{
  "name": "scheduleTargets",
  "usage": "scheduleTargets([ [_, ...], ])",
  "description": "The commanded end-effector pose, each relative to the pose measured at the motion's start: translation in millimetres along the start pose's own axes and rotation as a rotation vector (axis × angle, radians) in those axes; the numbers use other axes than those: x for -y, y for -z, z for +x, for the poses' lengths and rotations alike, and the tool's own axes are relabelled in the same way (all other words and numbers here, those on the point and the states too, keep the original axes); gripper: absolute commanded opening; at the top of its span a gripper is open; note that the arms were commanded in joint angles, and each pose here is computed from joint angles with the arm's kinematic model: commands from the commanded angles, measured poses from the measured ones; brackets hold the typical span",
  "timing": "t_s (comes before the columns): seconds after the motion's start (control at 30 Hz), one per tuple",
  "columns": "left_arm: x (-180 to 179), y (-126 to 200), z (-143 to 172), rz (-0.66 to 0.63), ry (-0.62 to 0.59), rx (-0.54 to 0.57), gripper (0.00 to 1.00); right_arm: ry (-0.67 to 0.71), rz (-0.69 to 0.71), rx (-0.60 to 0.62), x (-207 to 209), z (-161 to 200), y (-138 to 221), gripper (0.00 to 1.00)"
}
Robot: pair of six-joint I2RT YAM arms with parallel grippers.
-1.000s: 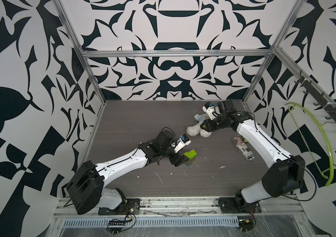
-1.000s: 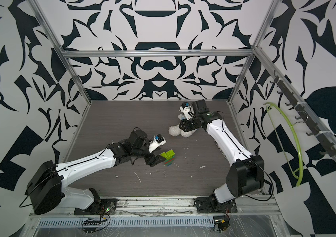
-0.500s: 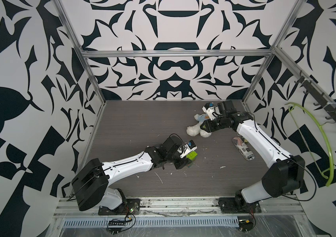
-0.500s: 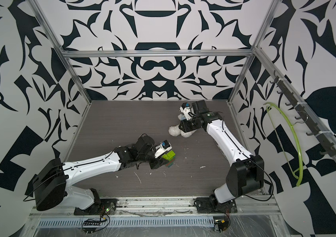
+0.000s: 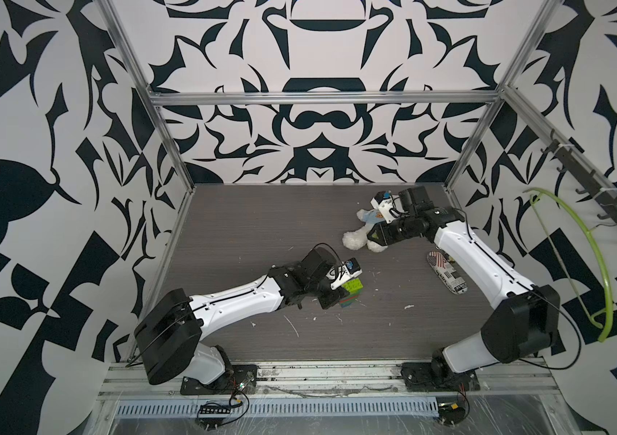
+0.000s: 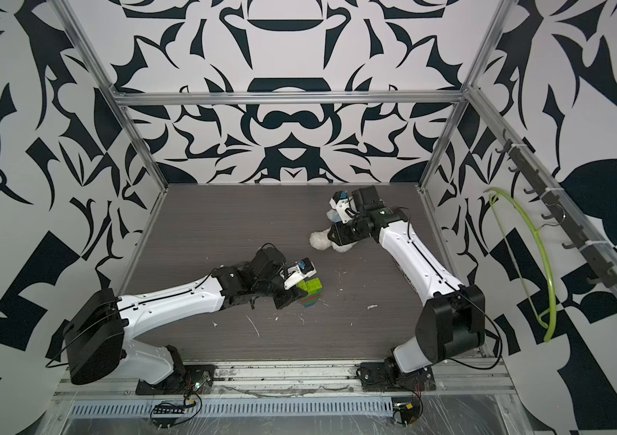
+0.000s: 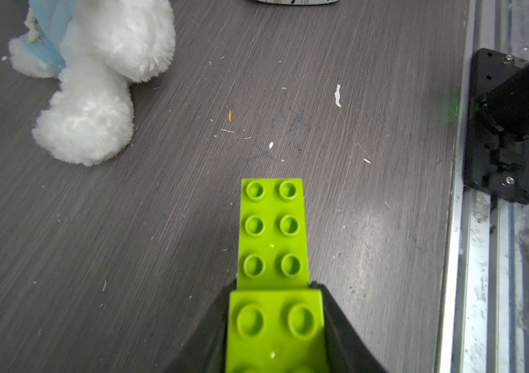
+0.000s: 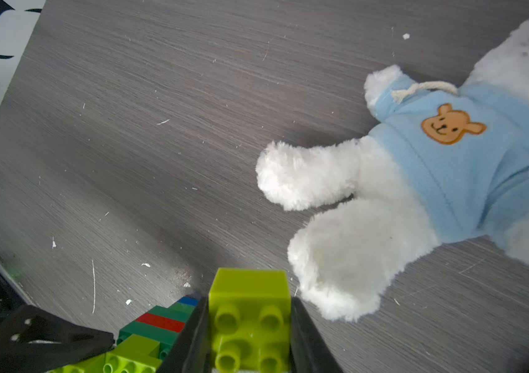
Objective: Assemble a carrot with lego
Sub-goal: Adjust the lego brick at the center of the board.
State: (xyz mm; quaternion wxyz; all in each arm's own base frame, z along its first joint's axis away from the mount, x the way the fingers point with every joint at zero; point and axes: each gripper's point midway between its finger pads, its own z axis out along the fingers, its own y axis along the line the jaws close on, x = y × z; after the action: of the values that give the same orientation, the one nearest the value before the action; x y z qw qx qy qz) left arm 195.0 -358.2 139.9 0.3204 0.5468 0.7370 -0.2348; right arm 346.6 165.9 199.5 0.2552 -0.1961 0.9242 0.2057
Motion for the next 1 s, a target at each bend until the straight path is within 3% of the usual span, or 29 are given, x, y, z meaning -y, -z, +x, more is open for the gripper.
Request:
scheduleTargets([
  [0.0,0.1,7.9,2.8,0.048,-0.049,-0.040,0.39,0.014,-0.030,0.030,-15.7,0.4,15.4,0.33],
  [0.27,-5.3,22.6,24.7,0.111,-0.076,-0.085,0.41,0.047,-0.056,0.019,-32.6,4.8,13.9,0.33],
  [0.53,-14.2,27.5,32.2,0.084,-0.098,-0.096,0.47,0.136,-0.098,-0.029,-57.8,17.9,16.1,0.34],
  [0.67,-13.2,34.3,21.2,0.091,-0.079,-0.067,0.62,0.229,-0.113,-0.051,-70.8,30.2,29.5,0.34],
  [0.83,0.8,61.4,-2.3,0.148,0.010,0.025,0.74,0.439,-0.116,-0.051,-84.9,48.4,52.2,0.34],
  [0.97,-13.4,94.9,-15.3,0.129,0.228,0.129,0.77,0.620,-0.178,-0.089,-98.8,71.6,67.5,0.33],
])
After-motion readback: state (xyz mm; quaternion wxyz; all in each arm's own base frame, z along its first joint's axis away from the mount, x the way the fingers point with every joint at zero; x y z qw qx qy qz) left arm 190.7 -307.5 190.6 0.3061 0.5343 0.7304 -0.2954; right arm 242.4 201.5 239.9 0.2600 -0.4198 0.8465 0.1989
